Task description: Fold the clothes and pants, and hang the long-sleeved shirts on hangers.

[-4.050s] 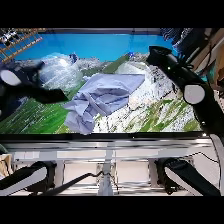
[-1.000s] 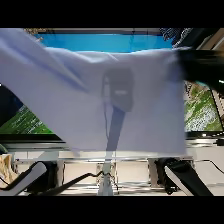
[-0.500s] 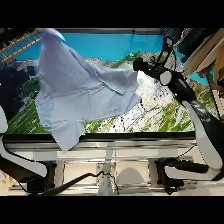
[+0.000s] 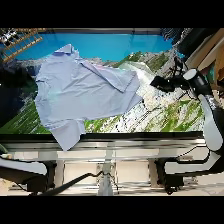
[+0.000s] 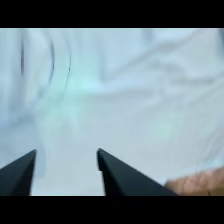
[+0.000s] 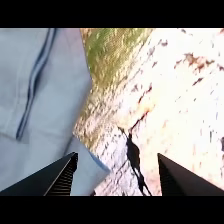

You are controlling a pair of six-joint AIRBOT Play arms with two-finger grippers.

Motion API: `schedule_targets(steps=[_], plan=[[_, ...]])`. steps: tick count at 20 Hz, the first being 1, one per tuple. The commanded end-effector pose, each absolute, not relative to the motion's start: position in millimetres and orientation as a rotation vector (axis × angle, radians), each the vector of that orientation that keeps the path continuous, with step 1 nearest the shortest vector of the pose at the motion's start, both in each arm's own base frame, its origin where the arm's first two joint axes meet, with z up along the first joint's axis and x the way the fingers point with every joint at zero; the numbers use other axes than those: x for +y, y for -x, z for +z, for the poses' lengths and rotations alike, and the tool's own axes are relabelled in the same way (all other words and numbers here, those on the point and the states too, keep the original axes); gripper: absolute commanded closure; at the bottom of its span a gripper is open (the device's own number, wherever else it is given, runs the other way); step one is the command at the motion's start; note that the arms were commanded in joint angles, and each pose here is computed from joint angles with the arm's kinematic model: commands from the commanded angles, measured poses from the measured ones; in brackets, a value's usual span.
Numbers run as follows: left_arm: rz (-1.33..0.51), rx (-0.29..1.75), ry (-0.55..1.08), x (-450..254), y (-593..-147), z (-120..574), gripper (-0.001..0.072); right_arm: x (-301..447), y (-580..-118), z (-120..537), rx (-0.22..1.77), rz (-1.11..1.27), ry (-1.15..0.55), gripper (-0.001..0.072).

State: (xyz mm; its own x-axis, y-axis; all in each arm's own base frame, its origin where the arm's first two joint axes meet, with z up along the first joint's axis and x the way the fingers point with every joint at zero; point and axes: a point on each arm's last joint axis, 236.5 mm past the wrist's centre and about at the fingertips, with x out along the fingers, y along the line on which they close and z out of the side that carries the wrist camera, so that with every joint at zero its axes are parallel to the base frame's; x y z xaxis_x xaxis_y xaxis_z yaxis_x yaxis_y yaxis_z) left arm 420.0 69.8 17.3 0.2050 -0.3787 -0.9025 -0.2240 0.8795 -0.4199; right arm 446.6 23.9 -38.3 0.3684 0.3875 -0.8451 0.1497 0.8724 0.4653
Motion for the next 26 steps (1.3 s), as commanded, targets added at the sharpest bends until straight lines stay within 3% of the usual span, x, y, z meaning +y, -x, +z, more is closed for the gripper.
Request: schedule_targets(steps=[1, 4, 7, 19, 22, 24, 25, 26], plan=[[-0.058, 1.565, 0.597, 36.2, -310.5, -18.3, 0.0106, 30.7, -398.8, -59.7, 1.357, 0.283, -0.63, 0.0147], [-0.038, 1.617, 0.636, 12.1, -252.4, -44.0, 0.009, 46.5, -386.5, -72.6, 1.422, 0.371, -0.663, 0.0146], [-0.036, 1.649, 0.655, 2.0, -231.1, -56.0, 0.009, 54.6, -391.7, -81.2, 1.421, 0.39, -0.725, 0.0147], [0.006, 1.663, 0.711, -9.4, -211.3, -94.5, 0.0094, 88.6, -413.8, -105.8, 1.372, 0.409, -0.69, 0.015], [0.059, 1.601, 0.72, -3.1, -221.5, -104.9, 0.0254, 87.9, -415.9, -105.8, 1.365, 0.401, -0.695, 0.0218], [0.072, 1.577, 0.722, -1.3, -225.2, -108.5, 0.0255, 87.6, -416.4, -106.0, 1.367, 0.39, -0.705, 0.0242], [0.08, 1.567, 0.72, 0.2, -226.8, -110.3, 0.0282, 88.0, -415.4, -106.0, 1.37, 0.392, -0.706, 0.0298], [0.082, 1.564, 0.719, 0.9, -227.5, -111.4, 0.0399, 88.5, -414.4, -105.8, 1.374, 0.396, -0.706, 0.031]])
